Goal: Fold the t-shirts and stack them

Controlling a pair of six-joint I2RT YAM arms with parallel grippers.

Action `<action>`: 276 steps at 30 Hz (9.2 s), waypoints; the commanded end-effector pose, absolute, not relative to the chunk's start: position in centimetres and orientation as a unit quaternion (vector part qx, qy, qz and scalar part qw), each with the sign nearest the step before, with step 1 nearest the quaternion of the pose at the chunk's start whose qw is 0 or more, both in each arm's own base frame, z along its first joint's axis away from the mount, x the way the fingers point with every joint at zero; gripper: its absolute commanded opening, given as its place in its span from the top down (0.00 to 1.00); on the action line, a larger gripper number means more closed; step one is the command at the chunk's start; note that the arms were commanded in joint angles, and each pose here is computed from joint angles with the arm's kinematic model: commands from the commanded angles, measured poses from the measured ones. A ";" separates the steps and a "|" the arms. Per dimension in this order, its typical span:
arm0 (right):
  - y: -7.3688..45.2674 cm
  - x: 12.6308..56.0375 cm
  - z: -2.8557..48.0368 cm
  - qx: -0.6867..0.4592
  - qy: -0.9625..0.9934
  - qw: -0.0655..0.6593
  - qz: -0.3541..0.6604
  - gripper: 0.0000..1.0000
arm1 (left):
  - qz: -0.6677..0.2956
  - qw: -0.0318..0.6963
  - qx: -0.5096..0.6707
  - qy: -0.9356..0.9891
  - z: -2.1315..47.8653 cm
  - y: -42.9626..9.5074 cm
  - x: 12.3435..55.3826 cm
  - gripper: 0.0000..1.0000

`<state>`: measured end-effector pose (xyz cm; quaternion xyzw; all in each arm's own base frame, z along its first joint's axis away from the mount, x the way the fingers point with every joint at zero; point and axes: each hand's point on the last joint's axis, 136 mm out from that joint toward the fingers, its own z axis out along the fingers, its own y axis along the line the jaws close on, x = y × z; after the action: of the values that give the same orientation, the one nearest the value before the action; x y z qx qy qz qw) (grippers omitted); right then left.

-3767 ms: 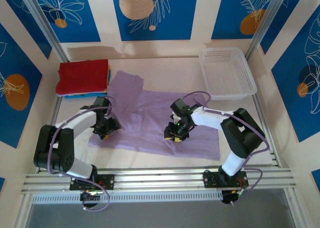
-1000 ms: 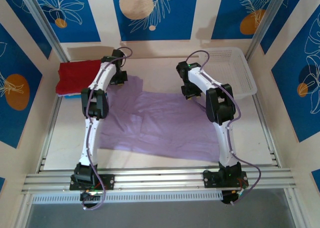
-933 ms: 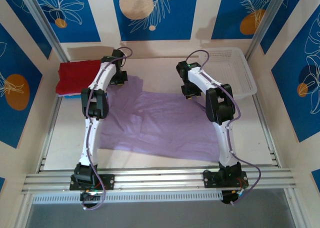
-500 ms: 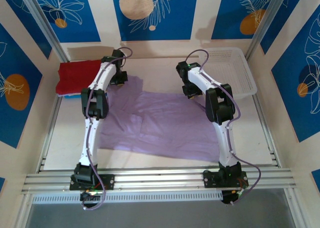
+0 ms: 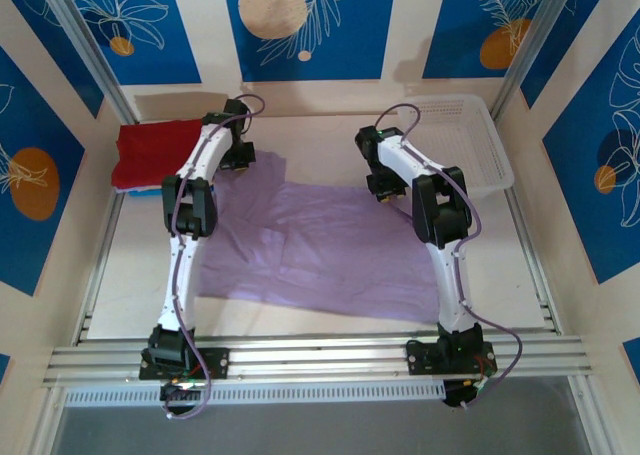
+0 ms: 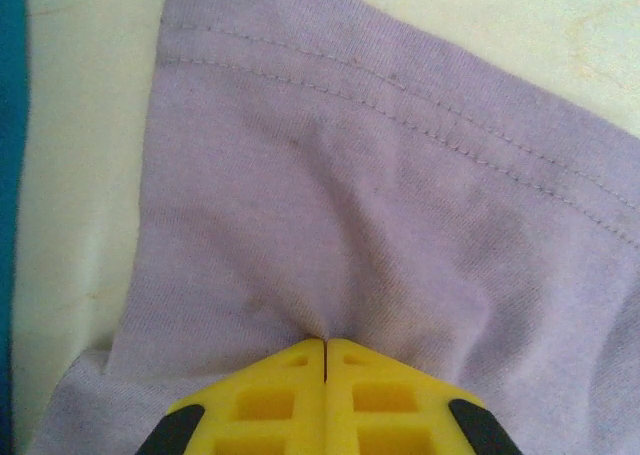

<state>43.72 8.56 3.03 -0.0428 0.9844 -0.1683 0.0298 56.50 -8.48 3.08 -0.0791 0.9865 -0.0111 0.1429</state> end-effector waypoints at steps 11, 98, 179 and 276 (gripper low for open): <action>8.3 42.6 2.5 -0.019 0.989 0.016 -0.143 0.92 | -0.013 0.151 -0.076 0.986 5.2 -8.3 56.2 1.00; 3.0 26.2 8.3 -0.157 0.975 0.002 -0.155 1.00 | -0.039 0.191 -0.044 0.980 18.4 -7.8 36.8 1.00; 12.2 26.9 15.1 -0.129 0.983 0.118 0.058 0.49 | -0.072 0.009 0.053 0.996 7.6 -12.5 35.7 0.49; 19.3 22.7 9.6 0.087 0.958 0.010 0.273 0.41 | -0.191 0.069 -0.188 0.961 7.6 -0.3 36.0 0.61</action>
<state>23.05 18.88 9.90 0.0809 0.9609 0.2636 0.0266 35.26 -0.17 7.48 -0.1975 0.9625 -0.1741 0.0650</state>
